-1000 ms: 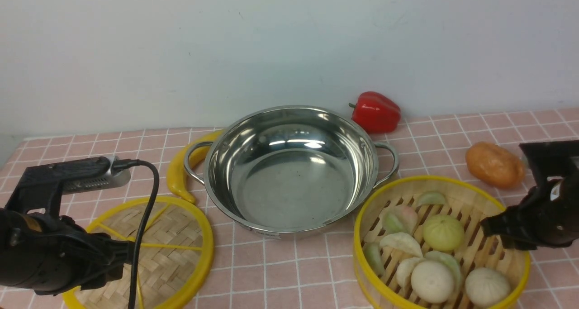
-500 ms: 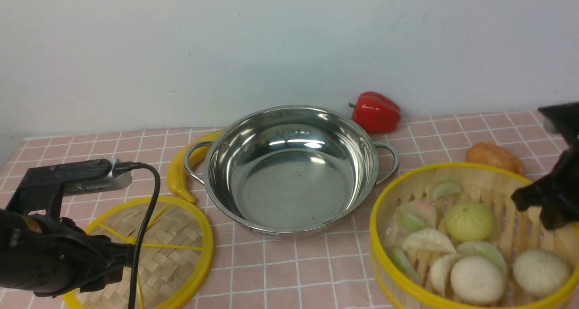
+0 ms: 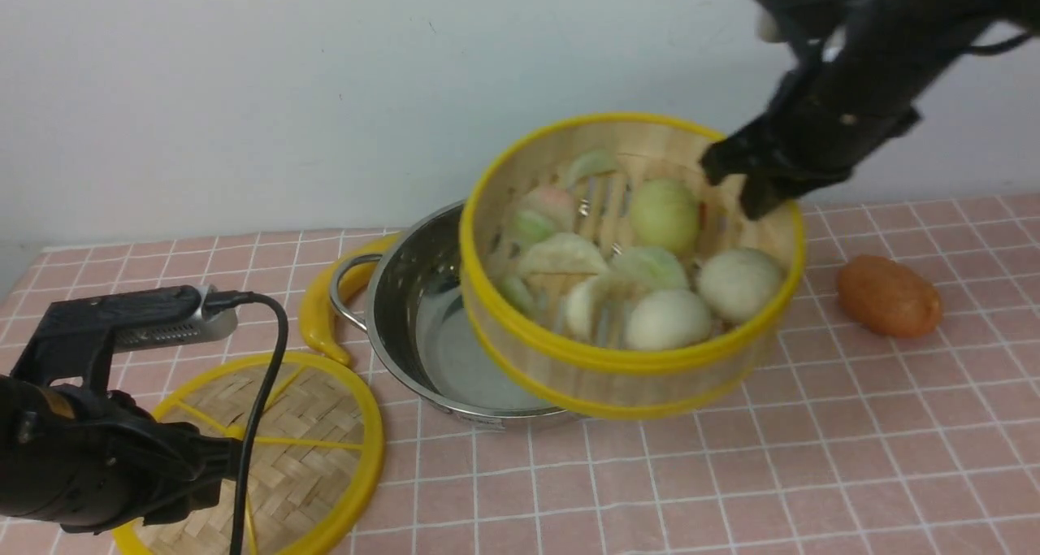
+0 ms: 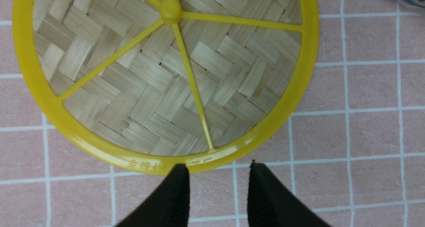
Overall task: Place the steamer in the pot on the pink tablecloth, and put the lid on the steamer.
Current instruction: 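Place the bamboo steamer basket of food into the steel pot with the right gripper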
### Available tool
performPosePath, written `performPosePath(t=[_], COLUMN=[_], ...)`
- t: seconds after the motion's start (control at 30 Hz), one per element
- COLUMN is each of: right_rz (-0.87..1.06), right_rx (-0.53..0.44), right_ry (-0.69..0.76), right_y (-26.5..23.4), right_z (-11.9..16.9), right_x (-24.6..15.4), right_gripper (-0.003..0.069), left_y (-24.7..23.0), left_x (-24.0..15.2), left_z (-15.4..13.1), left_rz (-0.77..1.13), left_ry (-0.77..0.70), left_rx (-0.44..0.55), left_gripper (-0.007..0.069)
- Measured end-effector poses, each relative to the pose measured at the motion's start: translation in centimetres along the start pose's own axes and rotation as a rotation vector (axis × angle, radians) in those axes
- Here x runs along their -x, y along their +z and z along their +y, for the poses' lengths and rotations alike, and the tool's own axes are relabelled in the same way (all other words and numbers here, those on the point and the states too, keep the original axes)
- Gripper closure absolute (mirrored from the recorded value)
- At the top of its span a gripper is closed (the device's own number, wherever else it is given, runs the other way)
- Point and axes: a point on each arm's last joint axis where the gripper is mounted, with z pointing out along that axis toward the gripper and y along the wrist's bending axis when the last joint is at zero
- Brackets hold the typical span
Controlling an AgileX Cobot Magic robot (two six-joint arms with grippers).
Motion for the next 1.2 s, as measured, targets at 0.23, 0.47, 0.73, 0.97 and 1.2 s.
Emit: performPosePath(t=[0.23,0.47,0.73,0.97,1.2], right_rz=[-0.034,-0.078,-0.033,0.023,0.032], right_rx=[0.042,0.031,-0.049,-0.053,-0.044], right_ry=[-0.048,-0.045,-0.058,-0.054,-0.049], right_y=[6.6,8.7,11.2,14.0,14.6], right_z=[3.8,3.9,3.1,2.9,3.0], right_x=[4.4,5.8,5.3,4.6,4.4], right_gripper=[0.0602,0.0602,0.0602,0.0602,0.0602], left_y=[0.0,0.0,0.0,0.0,0.0], left_x=[0.0,0.0,0.0,0.0,0.0], left_z=[0.0,0.0,0.1,0.1,0.1], left_rz=[0.000,0.000,-0.001,-0.001,-0.001], left_ry=[0.000,0.003,0.017,0.017,0.017], left_rx=[0.000,0.003,0.016,0.016,0.016], left_gripper=[0.0382,0.0382,0.0382,0.0382,0.0382])
